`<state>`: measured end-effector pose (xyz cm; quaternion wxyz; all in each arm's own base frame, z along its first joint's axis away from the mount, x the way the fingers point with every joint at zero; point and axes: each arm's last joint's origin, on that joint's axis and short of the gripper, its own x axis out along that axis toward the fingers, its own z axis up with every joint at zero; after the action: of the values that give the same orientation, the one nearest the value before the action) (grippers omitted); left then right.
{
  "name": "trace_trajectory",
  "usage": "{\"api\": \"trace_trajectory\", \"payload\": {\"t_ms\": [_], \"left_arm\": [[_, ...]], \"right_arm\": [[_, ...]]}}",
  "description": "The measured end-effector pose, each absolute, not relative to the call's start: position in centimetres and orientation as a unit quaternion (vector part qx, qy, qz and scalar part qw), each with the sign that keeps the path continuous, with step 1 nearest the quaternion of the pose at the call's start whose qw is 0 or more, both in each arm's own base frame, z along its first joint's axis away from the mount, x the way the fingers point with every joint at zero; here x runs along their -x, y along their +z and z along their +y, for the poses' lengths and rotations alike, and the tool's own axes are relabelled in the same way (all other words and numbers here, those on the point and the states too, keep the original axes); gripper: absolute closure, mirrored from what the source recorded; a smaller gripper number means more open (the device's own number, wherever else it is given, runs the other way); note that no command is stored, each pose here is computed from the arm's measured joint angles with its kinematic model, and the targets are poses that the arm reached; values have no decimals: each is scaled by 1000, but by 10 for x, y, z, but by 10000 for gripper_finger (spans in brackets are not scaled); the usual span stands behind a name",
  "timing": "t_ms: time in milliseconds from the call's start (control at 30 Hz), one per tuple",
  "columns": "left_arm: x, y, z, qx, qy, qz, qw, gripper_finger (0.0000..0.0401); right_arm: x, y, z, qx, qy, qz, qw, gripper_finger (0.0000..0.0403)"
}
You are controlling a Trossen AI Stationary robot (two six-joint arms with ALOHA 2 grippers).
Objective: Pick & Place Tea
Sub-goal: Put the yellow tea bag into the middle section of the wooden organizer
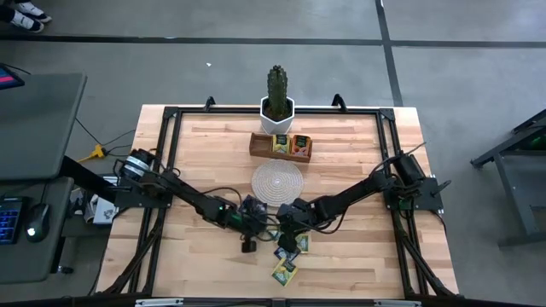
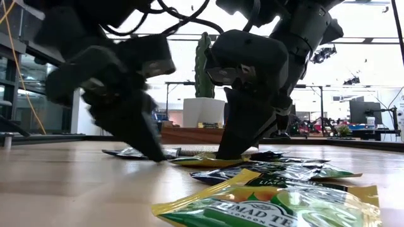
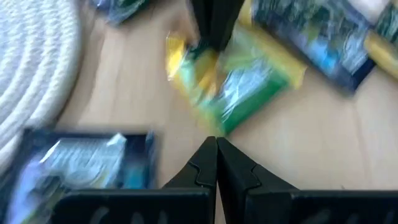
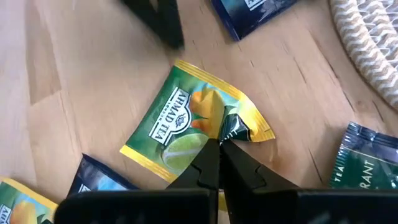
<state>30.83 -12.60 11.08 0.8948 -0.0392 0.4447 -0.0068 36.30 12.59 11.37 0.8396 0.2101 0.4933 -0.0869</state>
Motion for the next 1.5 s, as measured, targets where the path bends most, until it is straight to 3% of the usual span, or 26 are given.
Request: {"api": "trace_trajectory", "payload": {"t_ms": [367, 733, 1033, 1233, 1500], "left_arm": [[-275, 143, -109, 1, 62, 513, 856, 401], [-261, 180, -102, 0, 96, 461, 882, 401], [-223, 164, -85, 69, 137, 441, 884, 401], [-205, 152, -77, 144, 129, 373, 907, 401], [-185, 134, -68, 223, 105, 272, 930, 401]], "right_arm": [[-360, 126, 124, -179, -100, 482, 852, 403], [-346, 184, 91, -91, -135, 459, 873, 403], [-355, 247, 58, 40, -143, 459, 876, 402], [-362, 279, 27, 152, -163, 467, 856, 402], [-371, 279, -18, 264, -194, 508, 796, 402]]}}
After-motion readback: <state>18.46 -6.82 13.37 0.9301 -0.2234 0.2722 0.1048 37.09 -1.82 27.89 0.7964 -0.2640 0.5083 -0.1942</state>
